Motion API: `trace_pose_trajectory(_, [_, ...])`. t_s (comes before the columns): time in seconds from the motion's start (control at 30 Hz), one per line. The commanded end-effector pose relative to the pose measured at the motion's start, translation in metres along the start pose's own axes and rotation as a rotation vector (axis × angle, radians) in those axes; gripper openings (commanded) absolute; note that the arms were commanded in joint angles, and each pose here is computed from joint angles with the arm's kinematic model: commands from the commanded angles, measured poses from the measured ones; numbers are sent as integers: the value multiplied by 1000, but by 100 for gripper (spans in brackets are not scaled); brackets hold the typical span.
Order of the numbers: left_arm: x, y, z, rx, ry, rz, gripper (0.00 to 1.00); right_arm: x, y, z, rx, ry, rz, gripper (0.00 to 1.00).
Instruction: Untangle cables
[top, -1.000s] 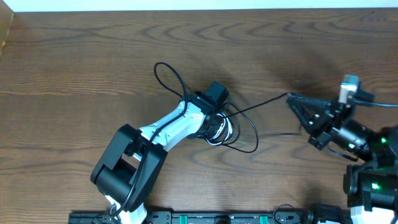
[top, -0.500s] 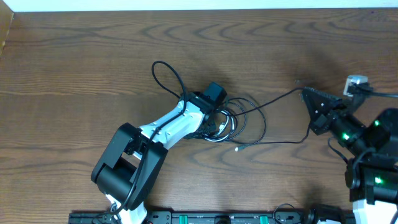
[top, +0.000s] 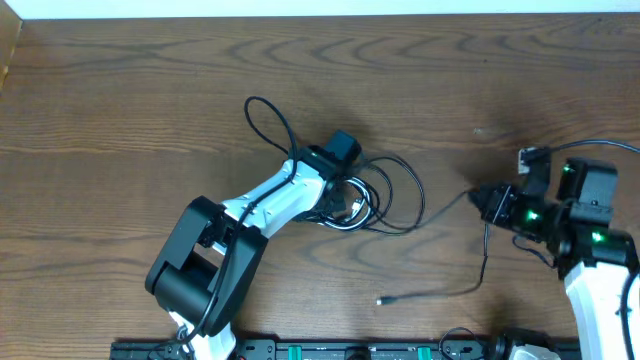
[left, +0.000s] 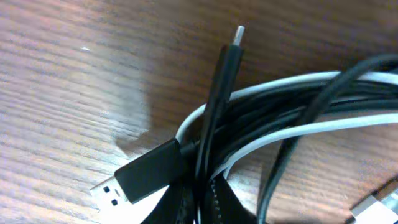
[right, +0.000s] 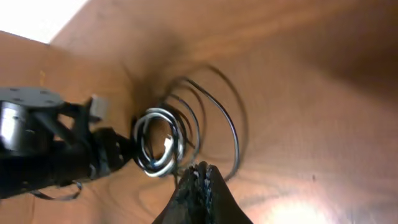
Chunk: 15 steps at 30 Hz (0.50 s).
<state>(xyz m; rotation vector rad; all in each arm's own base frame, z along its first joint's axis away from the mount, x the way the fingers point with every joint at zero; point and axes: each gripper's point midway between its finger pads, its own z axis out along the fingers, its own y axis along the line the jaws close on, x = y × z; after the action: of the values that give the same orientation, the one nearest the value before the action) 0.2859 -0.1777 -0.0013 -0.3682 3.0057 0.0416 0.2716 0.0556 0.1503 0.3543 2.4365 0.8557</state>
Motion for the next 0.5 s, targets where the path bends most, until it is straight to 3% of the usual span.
trace_pose_trajectory(0.0, [-1,-21,-19,101,35,135,15,14,-13,11,27,108,33,1])
trace_pose_trajectory(0.17, [-14,-32,-34,144,-10,139,26,27,-29,27,48,199,35,1])
trace_pose_trajectory(0.47, [-16,-38,-29,167,-32,134,28,33,-37,35,56,245,45,1])
